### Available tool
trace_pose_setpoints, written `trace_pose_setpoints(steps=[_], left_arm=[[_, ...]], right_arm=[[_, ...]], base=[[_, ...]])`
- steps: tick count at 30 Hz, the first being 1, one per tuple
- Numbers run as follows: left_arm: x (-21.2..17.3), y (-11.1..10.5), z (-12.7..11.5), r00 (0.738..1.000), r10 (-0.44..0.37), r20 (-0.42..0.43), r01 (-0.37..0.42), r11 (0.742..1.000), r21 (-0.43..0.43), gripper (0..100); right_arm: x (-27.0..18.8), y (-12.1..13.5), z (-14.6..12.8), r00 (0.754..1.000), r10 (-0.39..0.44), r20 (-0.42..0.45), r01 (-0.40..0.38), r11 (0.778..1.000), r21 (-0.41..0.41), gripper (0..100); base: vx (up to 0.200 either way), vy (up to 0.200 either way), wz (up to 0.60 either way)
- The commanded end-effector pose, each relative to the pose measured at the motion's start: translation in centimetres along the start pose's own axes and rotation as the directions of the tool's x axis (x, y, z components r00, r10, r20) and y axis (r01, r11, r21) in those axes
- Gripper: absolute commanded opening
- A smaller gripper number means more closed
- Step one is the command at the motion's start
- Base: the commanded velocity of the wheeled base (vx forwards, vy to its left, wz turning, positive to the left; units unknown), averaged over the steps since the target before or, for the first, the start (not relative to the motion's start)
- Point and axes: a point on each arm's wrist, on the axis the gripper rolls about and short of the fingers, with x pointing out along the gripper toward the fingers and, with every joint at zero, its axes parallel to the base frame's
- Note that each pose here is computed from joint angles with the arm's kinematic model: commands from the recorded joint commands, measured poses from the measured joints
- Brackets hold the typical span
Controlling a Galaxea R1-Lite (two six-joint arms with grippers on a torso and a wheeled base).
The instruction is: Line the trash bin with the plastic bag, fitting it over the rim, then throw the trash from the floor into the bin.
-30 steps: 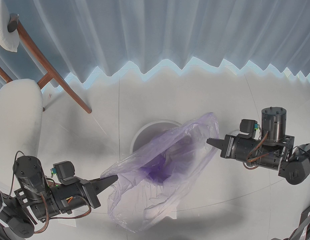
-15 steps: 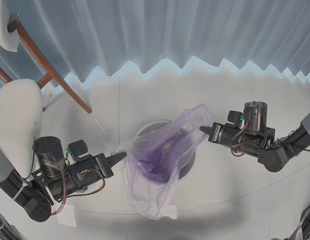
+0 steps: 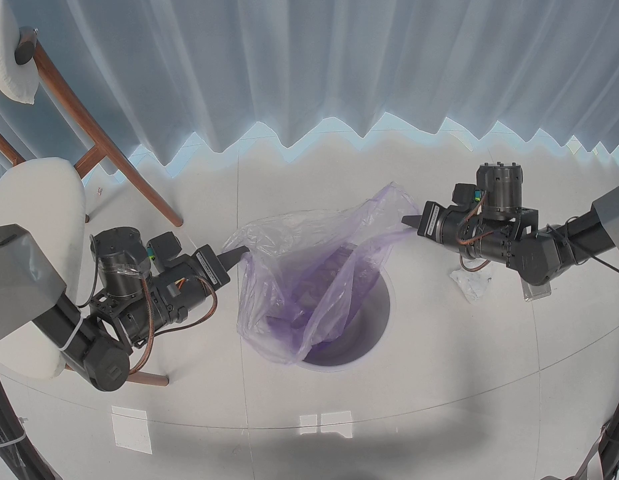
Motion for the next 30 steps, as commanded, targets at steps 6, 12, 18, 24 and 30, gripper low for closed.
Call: trace_pose_setpoints(steps=[6, 12, 18, 24, 30], left_arm=[[3.6, 5.4, -0.1, 0.996, 0.09, 0.013, -0.089, 0.995, -0.032, 0], [3.7, 7.1, -0.7, 0.991, 0.134, 0.0, -0.134, 0.99, -0.047, 0], [4.0, 8.7, -2.2, 0.977, 0.215, 0.0, -0.215, 0.975, -0.059, 0], [4.1, 9.5, -3.2, 0.969, 0.246, -0.011, -0.246, 0.967, -0.065, 0], [4.3, 10.4, -3.7, 0.967, 0.253, -0.001, -0.252, 0.965, -0.067, 0]], right_arm=[[3.7, -4.0, 0.7, 0.998, -0.051, -0.023, 0.052, 0.998, 0.025, 0], [5.2, -5.3, -0.6, 0.998, -0.062, -0.034, 0.063, 0.998, 0.02, 0], [6.2, -5.8, -1.9, 0.997, -0.075, -0.024, 0.075, 0.997, 0.015, 0], [6.4, -6.9, -3.3, 0.993, -0.1, -0.064, 0.102, 0.994, 0.028, 0], [6.3, -7.1, -4.1, 0.99, -0.108, -0.088, 0.111, 0.993, 0.032, 0]], base=[[0.0, 0.0, 0.0], [0.0, 0.0, 0.0], [0.0, 0.0, 0.0], [0.0, 0.0, 0.0], [0.0, 0.0, 0.0]])
